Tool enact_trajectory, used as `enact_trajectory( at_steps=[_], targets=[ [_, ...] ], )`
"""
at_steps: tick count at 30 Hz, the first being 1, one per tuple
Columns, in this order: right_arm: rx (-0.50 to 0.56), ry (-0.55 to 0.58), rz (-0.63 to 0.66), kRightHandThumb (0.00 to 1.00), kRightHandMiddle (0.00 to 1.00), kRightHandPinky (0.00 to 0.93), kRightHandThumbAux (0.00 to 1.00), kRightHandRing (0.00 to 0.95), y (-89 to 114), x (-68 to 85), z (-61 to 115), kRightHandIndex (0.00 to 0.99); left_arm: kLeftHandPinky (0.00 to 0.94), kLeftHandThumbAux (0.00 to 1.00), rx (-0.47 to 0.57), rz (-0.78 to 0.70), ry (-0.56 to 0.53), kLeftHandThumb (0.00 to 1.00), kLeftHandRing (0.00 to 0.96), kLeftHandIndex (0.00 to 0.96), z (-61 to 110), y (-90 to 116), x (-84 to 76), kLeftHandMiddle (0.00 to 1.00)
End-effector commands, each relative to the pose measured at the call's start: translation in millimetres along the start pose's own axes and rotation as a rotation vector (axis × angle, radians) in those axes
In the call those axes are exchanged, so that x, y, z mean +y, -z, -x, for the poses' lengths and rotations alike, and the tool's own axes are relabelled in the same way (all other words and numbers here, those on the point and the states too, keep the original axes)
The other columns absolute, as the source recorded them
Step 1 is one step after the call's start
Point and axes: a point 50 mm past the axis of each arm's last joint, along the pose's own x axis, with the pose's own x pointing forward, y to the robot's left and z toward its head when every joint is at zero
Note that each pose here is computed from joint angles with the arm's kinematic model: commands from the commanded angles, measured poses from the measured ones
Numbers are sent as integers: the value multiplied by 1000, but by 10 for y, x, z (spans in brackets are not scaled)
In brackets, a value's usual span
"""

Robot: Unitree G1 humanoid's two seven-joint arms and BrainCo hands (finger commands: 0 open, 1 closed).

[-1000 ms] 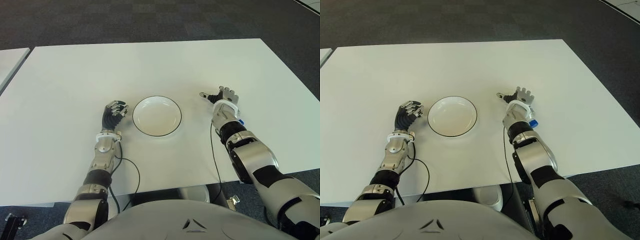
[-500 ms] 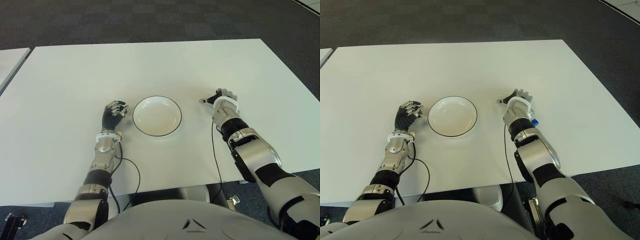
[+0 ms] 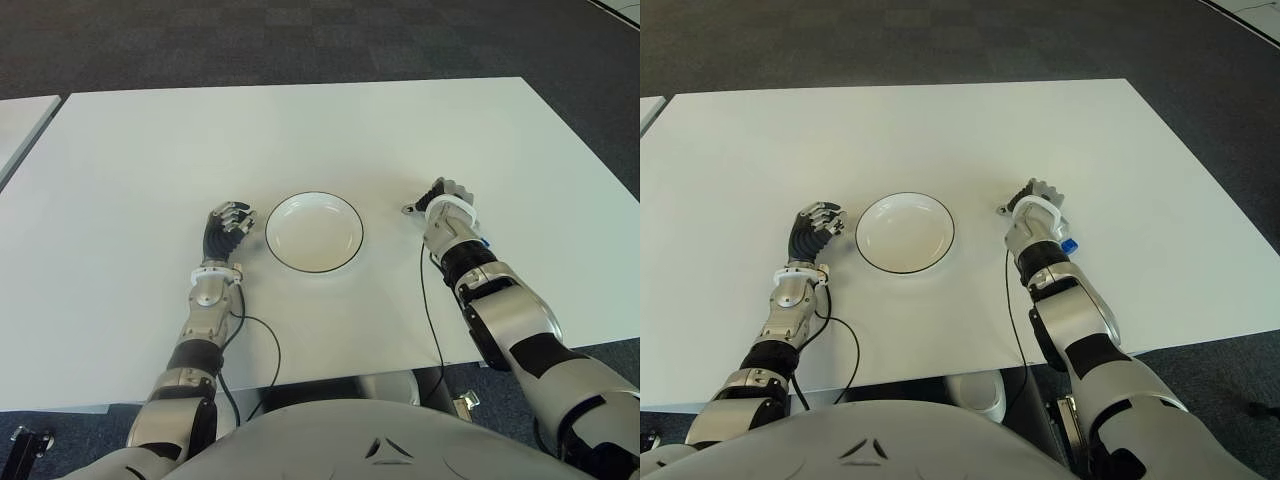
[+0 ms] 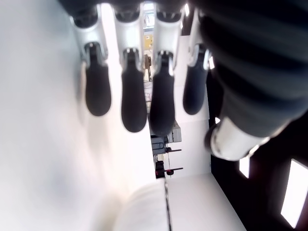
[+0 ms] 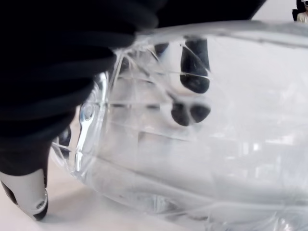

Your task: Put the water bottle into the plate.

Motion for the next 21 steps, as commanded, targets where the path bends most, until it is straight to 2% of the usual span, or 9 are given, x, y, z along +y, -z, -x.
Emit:
enact_trajectory(
  at_steps=[1, 2, 5, 8, 11, 13, 17, 21],
  targets=[
    [51, -57, -72, 237, 264, 313, 722, 228, 168, 325, 52, 474, 553, 713, 73, 3, -21, 705, 573, 433, 66, 136, 40, 583],
    [36, -18, -110, 261, 275, 324, 724, 240, 173, 330, 56, 489, 554, 713, 72, 4, -21, 705, 573, 433, 67, 136, 41, 583],
    [11, 49, -174, 551, 334, 425, 722, 323, 184, 340, 64, 450, 553, 713, 72, 7, -21, 705, 572, 432, 69, 134, 47, 583],
    [-11, 84, -197, 648, 387, 493, 720, 386, 186, 353, 75, 439, 551, 713, 74, 10, -23, 705, 569, 432, 71, 135, 53, 581],
    [-33, 118, -215, 680, 515, 607, 719, 532, 177, 354, 89, 435, 551, 713, 74, 14, -25, 705, 568, 433, 72, 136, 61, 579],
    [-43, 139, -226, 688, 569, 653, 719, 587, 175, 354, 95, 435, 554, 713, 72, 15, -27, 705, 570, 433, 73, 135, 67, 580],
    [-54, 166, -248, 693, 645, 718, 720, 666, 173, 357, 105, 434, 559, 713, 67, 13, -26, 706, 577, 433, 75, 129, 70, 584],
    [-62, 200, -268, 695, 683, 753, 720, 704, 167, 355, 116, 435, 561, 712, 64, 12, -23, 707, 581, 433, 76, 124, 71, 587]
  ],
)
